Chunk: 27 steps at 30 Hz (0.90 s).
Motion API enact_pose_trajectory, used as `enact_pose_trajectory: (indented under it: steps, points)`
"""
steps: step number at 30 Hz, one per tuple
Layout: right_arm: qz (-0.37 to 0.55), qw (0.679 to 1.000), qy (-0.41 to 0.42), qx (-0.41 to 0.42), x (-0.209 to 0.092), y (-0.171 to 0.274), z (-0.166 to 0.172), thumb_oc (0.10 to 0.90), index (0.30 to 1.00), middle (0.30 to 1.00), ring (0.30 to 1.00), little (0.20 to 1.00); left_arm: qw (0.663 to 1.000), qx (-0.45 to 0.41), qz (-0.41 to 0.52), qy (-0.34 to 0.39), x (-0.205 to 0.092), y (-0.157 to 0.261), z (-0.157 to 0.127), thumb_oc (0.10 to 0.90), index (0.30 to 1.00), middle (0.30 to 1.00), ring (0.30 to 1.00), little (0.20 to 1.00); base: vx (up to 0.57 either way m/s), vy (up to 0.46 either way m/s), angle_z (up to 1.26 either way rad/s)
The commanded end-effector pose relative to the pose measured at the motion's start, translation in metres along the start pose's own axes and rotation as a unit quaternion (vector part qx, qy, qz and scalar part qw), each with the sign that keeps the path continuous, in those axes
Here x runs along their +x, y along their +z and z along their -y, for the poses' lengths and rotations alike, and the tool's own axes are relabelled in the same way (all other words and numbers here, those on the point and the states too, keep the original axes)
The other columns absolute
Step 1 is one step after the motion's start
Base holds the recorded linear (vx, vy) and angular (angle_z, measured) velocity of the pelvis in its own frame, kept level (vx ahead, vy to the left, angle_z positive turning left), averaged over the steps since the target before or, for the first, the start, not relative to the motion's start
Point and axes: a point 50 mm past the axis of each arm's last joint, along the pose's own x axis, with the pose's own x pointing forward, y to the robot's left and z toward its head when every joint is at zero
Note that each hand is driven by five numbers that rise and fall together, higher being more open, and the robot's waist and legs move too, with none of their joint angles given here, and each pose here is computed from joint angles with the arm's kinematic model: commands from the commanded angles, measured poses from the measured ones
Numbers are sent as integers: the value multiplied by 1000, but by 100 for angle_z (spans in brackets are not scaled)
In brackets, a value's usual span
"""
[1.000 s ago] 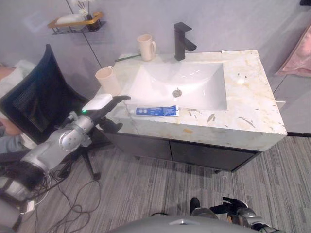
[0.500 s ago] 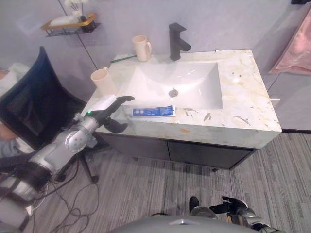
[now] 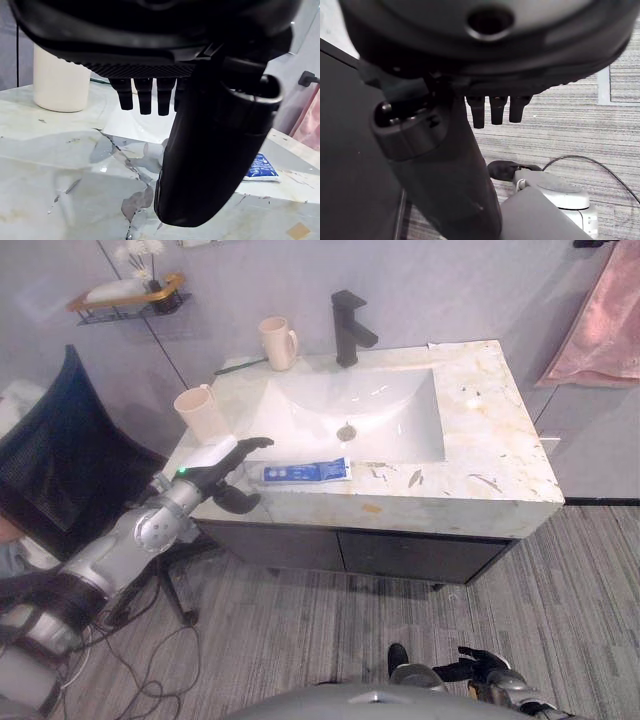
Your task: Organize the bathroom.
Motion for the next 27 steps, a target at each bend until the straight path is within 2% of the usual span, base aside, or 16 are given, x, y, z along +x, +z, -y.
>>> enact_pose_trajectory:
  steps: [1,15,16,17,19,21,24,27]
  points:
    - [12,1000,-5,21,1,7,-2,800,900,900,900,900,988,21,70,135,18,32,-72,800,900,900,900,900,0,0,0]
    - [5,999,-14,33,1,2,3,800,900,900,900,900,990,14,74,120,21,37,-74,800,900,900,900,900,7,0,0]
    - [5,999,-14,34,1,2,3,800,900,900,900,900,990,13,74,122,22,38,-74,737,806,806,806,806,34,-14,0]
    - [4,999,-15,38,1,1,3,800,900,900,900,900,990,10,77,119,22,39,-74,595,592,592,592,592,0,0,0]
    - [4,999,-15,41,1,1,4,800,900,900,900,900,990,6,78,117,22,40,-74,565,547,547,547,547,0,0,0]
    - [4,999,-17,46,1,1,5,800,900,900,900,900,990,4,78,117,23,41,-74,507,460,460,460,460,0,0,0]
    - [5,998,-20,53,1,1,5,800,900,900,900,900,991,3,75,111,25,42,-72,488,432,432,432,432,0,0,0]
    - [6,998,-27,62,1,1,8,800,900,900,900,900,994,0,65,92,28,43,-70,428,342,342,342,342,0,0,0]
